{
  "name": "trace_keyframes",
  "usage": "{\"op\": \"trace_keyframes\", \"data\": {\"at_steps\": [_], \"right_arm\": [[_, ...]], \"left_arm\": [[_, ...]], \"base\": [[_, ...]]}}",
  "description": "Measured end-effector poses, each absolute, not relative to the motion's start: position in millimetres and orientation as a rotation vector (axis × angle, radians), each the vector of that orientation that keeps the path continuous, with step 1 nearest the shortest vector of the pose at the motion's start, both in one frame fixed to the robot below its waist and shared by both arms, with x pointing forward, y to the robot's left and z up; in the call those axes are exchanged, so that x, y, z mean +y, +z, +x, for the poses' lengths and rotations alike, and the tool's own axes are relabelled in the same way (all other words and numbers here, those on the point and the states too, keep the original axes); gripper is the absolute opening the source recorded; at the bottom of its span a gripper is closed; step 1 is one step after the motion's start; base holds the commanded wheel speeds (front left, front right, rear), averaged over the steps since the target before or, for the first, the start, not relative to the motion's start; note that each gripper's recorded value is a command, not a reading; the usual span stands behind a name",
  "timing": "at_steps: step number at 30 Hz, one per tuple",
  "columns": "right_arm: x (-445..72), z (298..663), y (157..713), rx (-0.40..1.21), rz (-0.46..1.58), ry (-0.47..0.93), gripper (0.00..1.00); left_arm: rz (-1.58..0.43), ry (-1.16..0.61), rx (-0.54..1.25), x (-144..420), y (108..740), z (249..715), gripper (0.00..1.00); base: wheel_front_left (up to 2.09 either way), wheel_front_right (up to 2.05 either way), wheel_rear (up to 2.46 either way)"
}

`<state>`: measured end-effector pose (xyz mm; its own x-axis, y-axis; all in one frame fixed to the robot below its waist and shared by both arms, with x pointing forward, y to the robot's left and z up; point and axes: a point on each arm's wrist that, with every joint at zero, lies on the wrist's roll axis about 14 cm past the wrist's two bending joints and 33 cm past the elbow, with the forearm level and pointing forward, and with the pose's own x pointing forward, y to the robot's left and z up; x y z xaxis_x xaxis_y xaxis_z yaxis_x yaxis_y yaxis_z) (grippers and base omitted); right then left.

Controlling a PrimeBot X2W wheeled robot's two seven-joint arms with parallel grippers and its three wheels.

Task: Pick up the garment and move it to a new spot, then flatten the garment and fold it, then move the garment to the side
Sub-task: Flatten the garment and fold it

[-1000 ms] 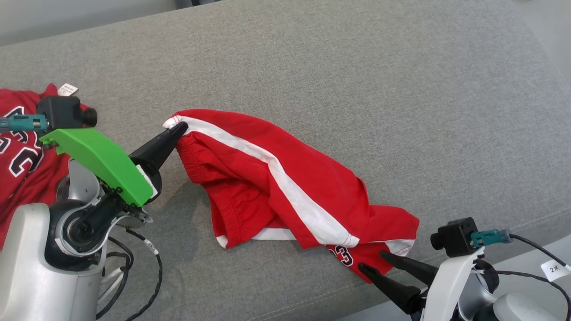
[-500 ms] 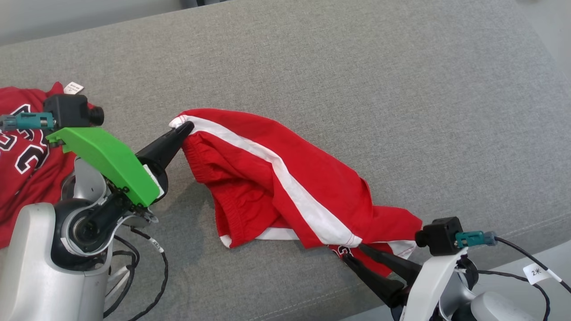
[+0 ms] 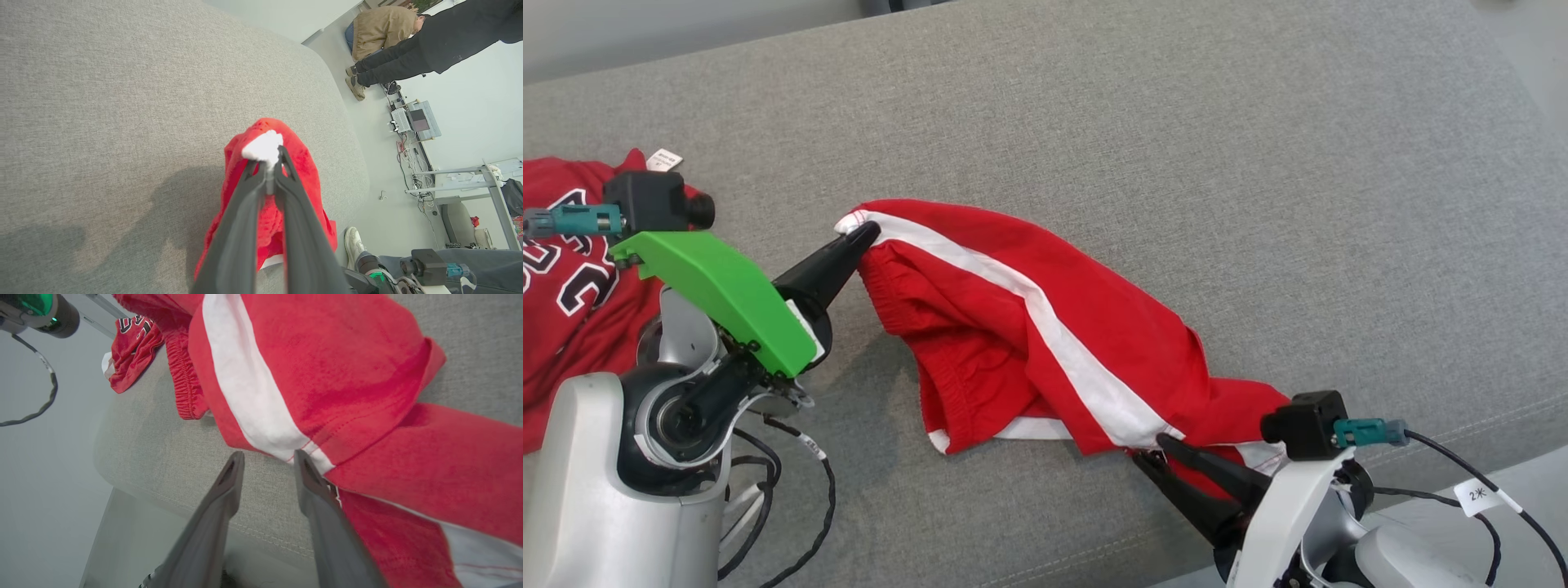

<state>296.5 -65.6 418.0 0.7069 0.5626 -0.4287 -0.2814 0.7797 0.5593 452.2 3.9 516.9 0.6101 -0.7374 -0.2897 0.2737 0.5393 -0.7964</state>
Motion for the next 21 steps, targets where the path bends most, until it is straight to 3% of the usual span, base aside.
{"op": "trace_keyframes", "data": {"at_steps": [1, 7, 10, 21], "right_arm": [[-65.3, 298.0, 418.9, 0.617, 0.486, 0.488, 0.52], [-66.1, 303.5, 420.1, 0.595, 0.495, 0.475, 0.22], [-66.9, 305.1, 419.0, 0.590, 0.502, 0.463, 0.02], [-71.3, 312.6, 419.1, 0.566, 0.545, 0.428, 0.00]], "left_arm": [[-0.780, -0.655, 0.670, 4.5, 516.9, 452.6, 0.00], [-0.767, -0.641, 0.672, 7.2, 515.3, 453.0, 0.00], [-0.771, -0.640, 0.677, 6.4, 514.4, 451.6, 0.00], [-0.764, -0.642, 0.683, 6.3, 515.5, 450.6, 0.00]], "base": [[0.00, 0.00, 0.00], [0.00, 0.00, 0.00], [0.00, 0.00, 0.00], [0.00, 0.00, 0.00]]}}
